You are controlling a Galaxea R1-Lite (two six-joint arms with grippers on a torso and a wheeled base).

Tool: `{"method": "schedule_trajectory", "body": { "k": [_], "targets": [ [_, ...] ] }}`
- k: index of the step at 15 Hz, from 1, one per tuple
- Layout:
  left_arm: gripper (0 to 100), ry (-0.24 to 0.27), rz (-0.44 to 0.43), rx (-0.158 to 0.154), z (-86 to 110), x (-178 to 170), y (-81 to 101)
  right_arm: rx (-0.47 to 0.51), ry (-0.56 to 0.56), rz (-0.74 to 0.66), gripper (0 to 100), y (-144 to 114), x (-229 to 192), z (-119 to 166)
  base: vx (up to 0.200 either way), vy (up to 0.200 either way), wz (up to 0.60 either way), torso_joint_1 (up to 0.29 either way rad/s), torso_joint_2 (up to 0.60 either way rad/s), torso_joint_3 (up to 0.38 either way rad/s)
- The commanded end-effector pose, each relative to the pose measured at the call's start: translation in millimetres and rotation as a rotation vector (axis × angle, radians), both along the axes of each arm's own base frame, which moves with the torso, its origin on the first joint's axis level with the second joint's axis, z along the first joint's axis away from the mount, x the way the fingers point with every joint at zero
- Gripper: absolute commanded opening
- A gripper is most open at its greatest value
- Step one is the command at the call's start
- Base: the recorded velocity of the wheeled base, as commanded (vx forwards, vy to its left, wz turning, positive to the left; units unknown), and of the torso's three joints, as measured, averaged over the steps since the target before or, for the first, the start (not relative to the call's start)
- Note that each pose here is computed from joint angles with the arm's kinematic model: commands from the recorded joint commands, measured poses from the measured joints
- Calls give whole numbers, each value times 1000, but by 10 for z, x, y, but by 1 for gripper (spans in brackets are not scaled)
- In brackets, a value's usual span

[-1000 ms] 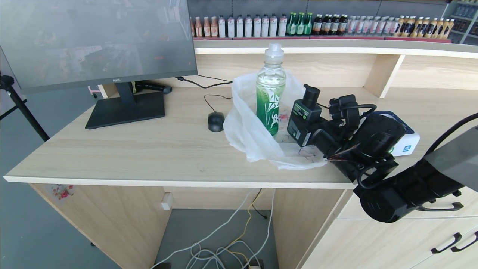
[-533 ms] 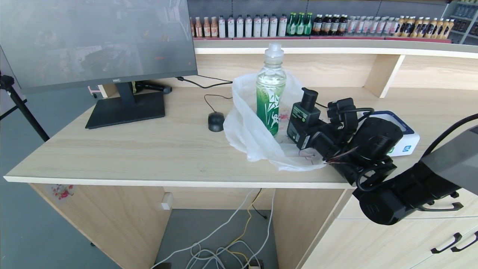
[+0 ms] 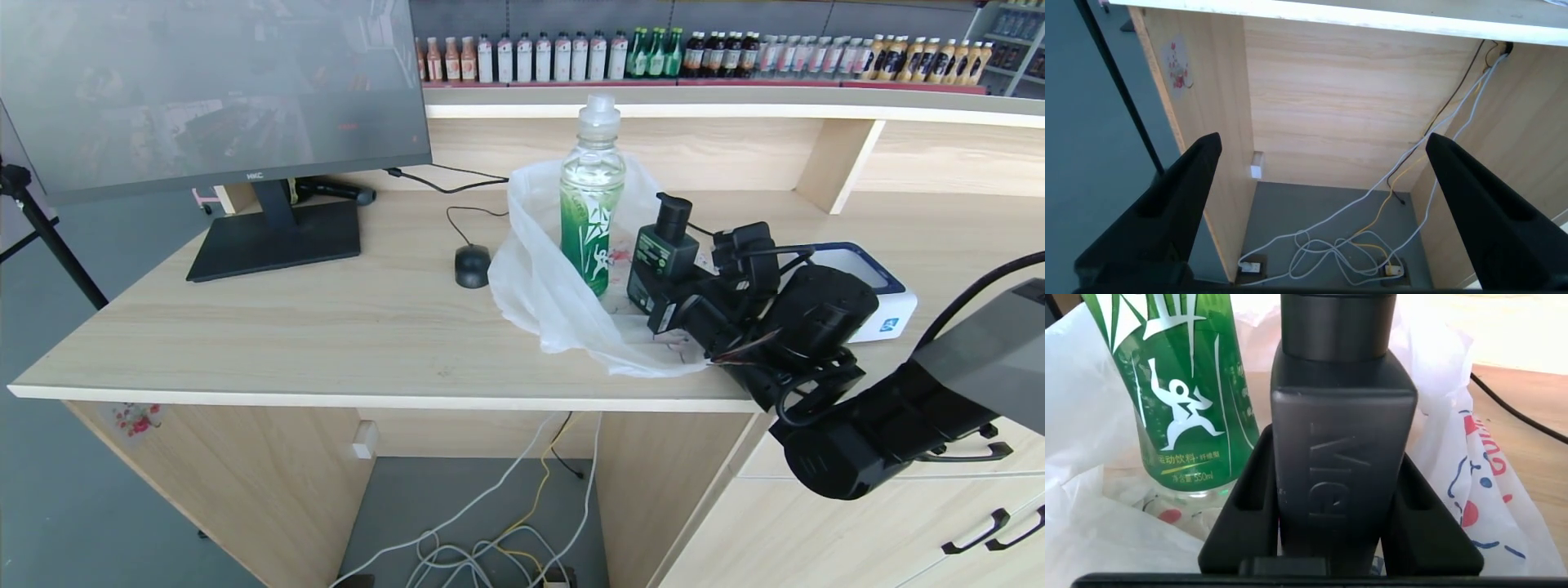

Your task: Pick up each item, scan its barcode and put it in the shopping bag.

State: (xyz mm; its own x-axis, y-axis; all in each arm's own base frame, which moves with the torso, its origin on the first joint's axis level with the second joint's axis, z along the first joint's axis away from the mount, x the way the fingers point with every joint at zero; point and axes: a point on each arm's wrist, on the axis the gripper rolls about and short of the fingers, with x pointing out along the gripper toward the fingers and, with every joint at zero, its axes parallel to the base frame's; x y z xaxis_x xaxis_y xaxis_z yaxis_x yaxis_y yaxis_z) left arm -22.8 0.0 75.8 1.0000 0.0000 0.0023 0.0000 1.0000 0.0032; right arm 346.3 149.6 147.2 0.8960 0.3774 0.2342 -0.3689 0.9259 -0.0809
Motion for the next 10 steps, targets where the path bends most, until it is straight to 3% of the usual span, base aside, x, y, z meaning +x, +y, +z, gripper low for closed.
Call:
{"method": "schedule_trajectory", "body": {
  "k": [1, 6, 7, 10],
  "targets": [
    [100, -1, 0, 0, 0, 0, 0, -9, 18, 4, 0, 9, -7, -59, 0, 0, 0, 0, 0, 0],
    [100, -1, 0, 0, 0, 0, 0, -6, 4, 7, 0, 27, 5, -25, 0, 0, 0, 0, 0, 0],
    [100, -1, 0, 0, 0, 0, 0, -7, 7, 5, 100, 24, 0, -34, 0, 0, 0, 0, 0, 0],
    [100, -1, 0, 0, 0, 0, 0, 2, -10, 6, 100, 20, -9, 11, 0, 0, 0, 0, 0, 0]
  ]
}}
